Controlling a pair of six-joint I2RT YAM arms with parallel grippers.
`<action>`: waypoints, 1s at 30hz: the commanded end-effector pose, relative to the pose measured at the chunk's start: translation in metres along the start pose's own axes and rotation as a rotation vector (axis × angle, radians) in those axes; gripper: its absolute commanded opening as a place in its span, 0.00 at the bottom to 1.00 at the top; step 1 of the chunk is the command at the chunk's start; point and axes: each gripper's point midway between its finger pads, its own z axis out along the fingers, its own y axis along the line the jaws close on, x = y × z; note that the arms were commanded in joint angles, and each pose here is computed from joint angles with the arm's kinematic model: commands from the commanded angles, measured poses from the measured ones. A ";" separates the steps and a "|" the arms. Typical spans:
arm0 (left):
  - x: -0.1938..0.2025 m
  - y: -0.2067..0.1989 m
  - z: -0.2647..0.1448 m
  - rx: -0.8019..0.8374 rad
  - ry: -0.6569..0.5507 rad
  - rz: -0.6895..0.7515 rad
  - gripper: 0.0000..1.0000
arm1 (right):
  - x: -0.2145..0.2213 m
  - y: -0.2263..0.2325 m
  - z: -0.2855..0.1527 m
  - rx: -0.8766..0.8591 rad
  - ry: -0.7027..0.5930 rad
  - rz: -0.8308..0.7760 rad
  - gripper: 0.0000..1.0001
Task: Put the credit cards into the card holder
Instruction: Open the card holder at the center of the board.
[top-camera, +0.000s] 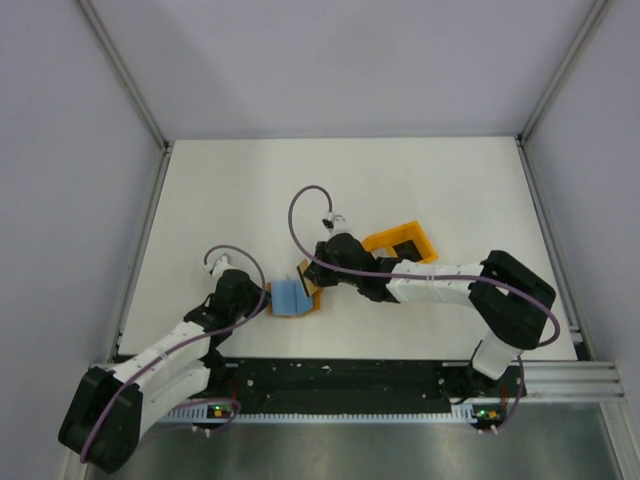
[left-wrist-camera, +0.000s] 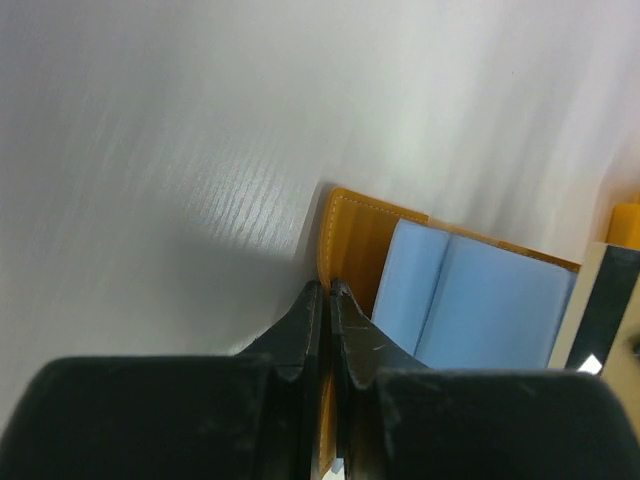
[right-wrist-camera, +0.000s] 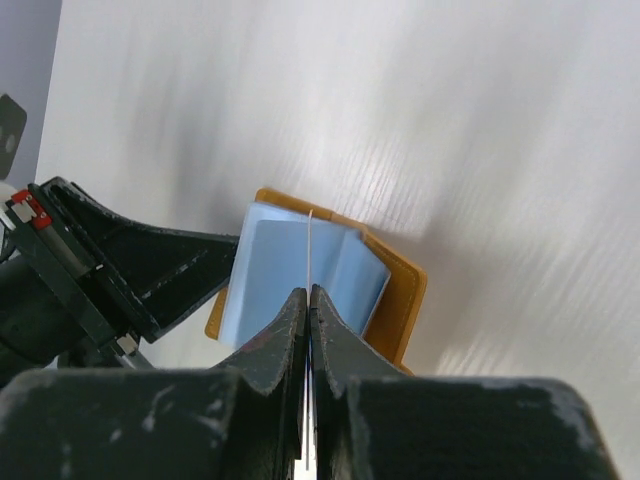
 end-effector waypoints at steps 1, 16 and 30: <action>0.001 0.007 0.002 -0.014 -0.013 0.005 0.00 | -0.023 -0.010 -0.011 0.066 -0.088 -0.016 0.00; 0.001 0.009 0.001 -0.020 -0.015 0.005 0.00 | -0.015 -0.030 -0.015 0.147 -0.086 -0.005 0.00; 0.001 0.009 0.001 -0.019 -0.013 0.005 0.00 | -0.012 -0.042 -0.017 0.174 -0.096 0.031 0.00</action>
